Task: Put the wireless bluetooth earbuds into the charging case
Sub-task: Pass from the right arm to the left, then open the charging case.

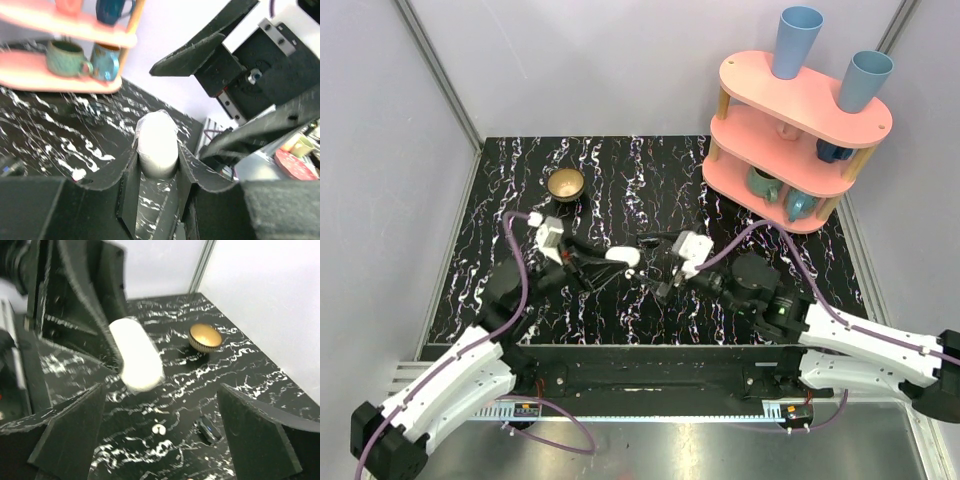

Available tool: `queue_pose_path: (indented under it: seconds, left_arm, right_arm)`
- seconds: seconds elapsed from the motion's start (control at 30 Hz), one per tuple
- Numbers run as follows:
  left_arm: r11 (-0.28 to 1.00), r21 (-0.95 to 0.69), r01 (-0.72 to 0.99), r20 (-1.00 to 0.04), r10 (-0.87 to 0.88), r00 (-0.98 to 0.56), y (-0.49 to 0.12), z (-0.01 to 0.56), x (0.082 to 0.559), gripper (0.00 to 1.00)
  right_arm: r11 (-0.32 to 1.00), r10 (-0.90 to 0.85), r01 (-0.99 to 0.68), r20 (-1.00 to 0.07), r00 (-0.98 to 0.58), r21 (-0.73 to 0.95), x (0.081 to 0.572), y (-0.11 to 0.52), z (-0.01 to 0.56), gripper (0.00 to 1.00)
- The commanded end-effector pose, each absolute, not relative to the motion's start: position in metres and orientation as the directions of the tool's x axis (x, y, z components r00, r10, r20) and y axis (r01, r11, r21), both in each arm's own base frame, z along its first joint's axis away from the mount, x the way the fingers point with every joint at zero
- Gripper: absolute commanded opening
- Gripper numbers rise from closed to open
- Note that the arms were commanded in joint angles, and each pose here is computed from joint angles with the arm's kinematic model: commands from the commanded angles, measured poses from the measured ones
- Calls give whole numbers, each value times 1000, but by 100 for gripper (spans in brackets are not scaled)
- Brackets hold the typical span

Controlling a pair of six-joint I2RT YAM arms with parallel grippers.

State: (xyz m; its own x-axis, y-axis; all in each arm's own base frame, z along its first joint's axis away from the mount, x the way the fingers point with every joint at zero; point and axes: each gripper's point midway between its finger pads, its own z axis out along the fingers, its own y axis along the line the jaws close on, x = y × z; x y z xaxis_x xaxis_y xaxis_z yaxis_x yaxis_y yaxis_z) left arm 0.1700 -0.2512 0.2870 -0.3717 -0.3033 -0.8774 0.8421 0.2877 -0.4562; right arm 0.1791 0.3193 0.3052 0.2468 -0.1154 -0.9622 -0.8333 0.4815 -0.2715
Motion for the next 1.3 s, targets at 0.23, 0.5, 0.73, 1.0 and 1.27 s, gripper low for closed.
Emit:
queue_pose_path:
  seconds: [0.23, 0.5, 0.73, 1.0, 1.27]
  left_arm:
    - [436, -77, 897, -784, -582, 216, -193, 372, 147, 0]
    - [384, 7, 923, -722, -637, 271, -190, 382, 127, 0]
    - [322, 22, 947, -702, -669, 243, -192, 384, 115, 0]
    - [295, 66, 953, -738, -628, 246, -199, 379, 108, 0]
    - [259, 96, 961, -759, -605, 239, -204, 380, 102, 0]
  right_arm:
    - [498, 285, -770, -914, -289, 399, 164, 318, 398, 100]
    - [342, 263, -773, -844, -468, 535, 147, 362, 406, 100]
    - [319, 214, -783, -846, -489, 533, 142, 374, 402, 100]
    - [343, 230, -777, -849, -476, 528, 149, 374, 402, 100]
    - [399, 243, -738, -839, -487, 544, 161, 377, 391, 100]
